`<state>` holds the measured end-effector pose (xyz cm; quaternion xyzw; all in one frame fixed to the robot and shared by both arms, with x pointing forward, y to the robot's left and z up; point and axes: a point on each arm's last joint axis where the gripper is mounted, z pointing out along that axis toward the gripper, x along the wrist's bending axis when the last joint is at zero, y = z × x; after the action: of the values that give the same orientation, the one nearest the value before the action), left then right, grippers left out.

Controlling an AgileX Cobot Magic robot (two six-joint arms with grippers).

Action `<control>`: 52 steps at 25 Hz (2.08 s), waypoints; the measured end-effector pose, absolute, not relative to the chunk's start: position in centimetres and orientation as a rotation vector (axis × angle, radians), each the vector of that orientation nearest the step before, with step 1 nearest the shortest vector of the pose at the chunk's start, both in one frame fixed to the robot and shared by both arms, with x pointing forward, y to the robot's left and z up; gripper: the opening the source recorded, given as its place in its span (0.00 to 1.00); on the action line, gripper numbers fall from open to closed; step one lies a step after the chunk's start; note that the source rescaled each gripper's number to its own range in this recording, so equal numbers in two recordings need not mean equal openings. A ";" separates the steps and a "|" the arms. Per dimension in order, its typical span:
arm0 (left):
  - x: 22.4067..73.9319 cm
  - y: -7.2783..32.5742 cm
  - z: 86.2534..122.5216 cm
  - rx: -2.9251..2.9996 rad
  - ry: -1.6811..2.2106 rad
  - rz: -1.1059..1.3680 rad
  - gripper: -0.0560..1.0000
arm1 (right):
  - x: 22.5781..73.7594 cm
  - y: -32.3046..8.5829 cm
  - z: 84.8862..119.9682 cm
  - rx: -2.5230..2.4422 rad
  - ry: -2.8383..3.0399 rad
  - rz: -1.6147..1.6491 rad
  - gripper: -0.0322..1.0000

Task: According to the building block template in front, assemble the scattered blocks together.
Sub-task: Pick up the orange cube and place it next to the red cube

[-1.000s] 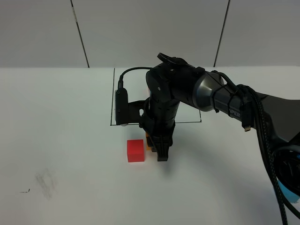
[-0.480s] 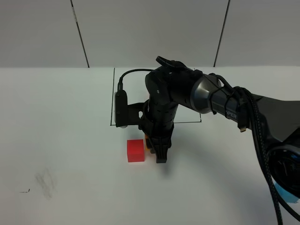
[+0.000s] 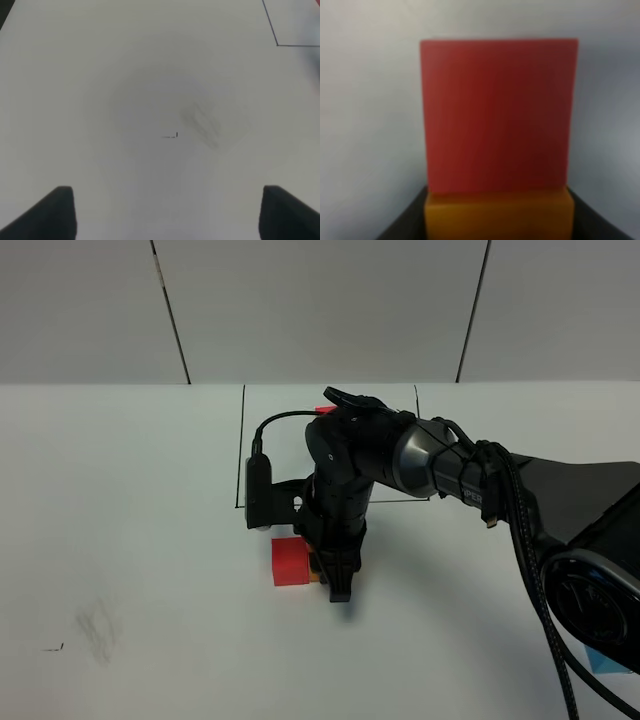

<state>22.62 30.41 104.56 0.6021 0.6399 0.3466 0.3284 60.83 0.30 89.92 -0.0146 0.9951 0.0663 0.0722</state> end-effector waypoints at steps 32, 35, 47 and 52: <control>22.6 30.4 104.6 1.574 1.676 0.906 0.86 | 61.1 0.5 88.8 -0.045 2.996 0.198 0.04; 22.6 30.4 104.6 1.574 1.676 0.906 0.86 | 61.0 0.6 88.8 -0.041 2.999 0.204 0.04; 22.6 30.4 104.6 1.574 1.676 0.906 0.86 | 61.4 0.9 88.9 0.092 2.965 0.272 0.88; 22.6 30.4 104.6 1.575 1.676 0.906 0.86 | 61.4 0.6 88.9 0.183 2.960 0.218 0.90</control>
<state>22.62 30.41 104.56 0.6017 0.6403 0.3464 0.3287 61.43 0.64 88.88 0.0612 0.9919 0.0729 0.0838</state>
